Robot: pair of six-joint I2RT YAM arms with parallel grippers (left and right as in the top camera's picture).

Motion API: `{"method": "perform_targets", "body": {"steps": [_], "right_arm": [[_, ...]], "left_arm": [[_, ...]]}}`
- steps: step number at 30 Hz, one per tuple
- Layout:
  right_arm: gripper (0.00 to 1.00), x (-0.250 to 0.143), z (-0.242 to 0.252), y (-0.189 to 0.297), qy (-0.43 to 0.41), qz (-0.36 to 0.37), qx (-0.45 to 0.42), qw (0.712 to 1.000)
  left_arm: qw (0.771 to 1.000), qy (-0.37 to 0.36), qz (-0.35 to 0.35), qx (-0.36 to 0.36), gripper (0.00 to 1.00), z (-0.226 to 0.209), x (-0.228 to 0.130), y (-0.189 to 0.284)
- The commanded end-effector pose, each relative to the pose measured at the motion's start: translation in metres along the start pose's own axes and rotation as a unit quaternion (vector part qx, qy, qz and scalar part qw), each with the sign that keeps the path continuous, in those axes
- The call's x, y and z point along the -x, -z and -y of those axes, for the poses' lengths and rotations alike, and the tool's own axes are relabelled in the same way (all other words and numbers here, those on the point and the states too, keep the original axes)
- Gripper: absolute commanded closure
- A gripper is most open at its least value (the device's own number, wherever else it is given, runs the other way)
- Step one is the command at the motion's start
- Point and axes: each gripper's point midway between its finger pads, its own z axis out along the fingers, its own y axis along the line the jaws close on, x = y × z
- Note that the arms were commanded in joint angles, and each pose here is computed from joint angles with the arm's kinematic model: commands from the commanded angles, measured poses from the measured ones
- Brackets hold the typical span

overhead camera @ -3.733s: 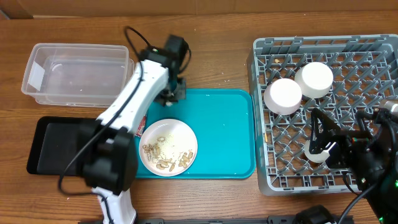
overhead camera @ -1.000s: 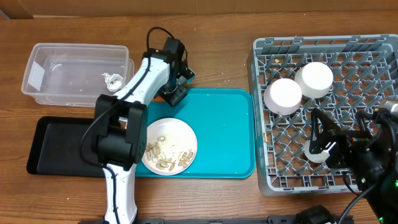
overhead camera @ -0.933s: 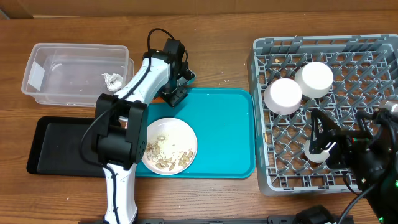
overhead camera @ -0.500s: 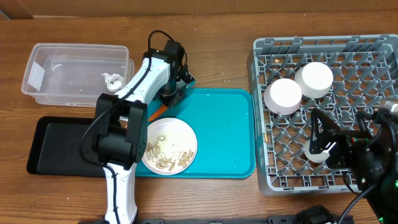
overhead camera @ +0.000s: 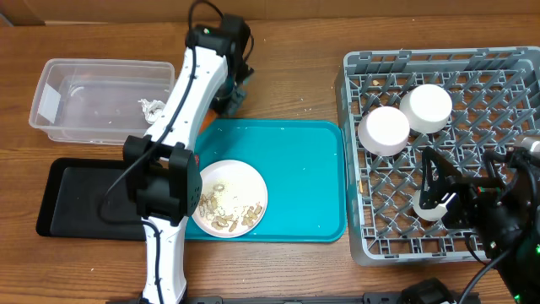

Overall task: Sort waste into correct bins and load items into the dishwasher
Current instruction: 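Carry the carrot left into the clear plastic bin and release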

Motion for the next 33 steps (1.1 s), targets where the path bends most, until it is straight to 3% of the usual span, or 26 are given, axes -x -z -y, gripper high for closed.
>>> {"method": "perform_targets", "body": {"steps": [1, 7, 10, 16, 18, 20, 22, 26, 33], "right_arm": [[0.00, 0.004, 0.002, 0.002, -0.002, 0.008, -0.005, 1.000], [0.00, 0.004, 0.002, 0.002, -0.002, 0.008, -0.005, 1.000], [0.00, 0.004, 0.002, 0.002, -0.002, 0.008, -0.005, 1.000], [0.00, 0.004, 0.002, 0.002, -0.002, 0.008, -0.005, 1.000], [0.00, 0.004, 0.002, 0.002, -0.002, 0.008, -0.005, 1.000], [0.00, 0.004, 0.002, 0.002, -0.002, 0.008, -0.005, 1.000], [0.00, 0.004, 0.002, 0.002, -0.002, 0.008, -0.005, 1.000], [0.00, 0.004, 0.002, 0.002, -0.002, 0.008, -0.005, 1.000], [0.00, 0.004, 0.002, 0.002, -0.002, 0.008, -0.005, 1.000]], "left_arm": [[0.994, 0.082, 0.019, 0.063, 0.94, -0.033, 0.000, 0.032], [0.967, 0.235, 0.039, 0.091, 0.83, -0.089, -0.021, 0.059], [0.939, 0.330, 0.038, 0.091, 0.80, -0.124, -0.036, 0.047], [0.897, 0.441, 0.024, 0.007, 0.83, -0.158, -0.065, 0.012], [0.888, 0.459, 0.026, -0.007, 0.79, -0.167, -0.071, 0.009], [0.883, 0.468, 0.025, -0.011, 0.58, -0.174, -0.077, 0.007], [0.881, 0.472, 0.020, -0.012, 0.48, -0.176, -0.082, 0.006], [0.894, 0.447, 0.012, -0.013, 0.51, -0.174, -0.087, 0.007], [0.903, 0.429, 0.002, -0.017, 0.44, -0.161, -0.098, 0.030]]}}
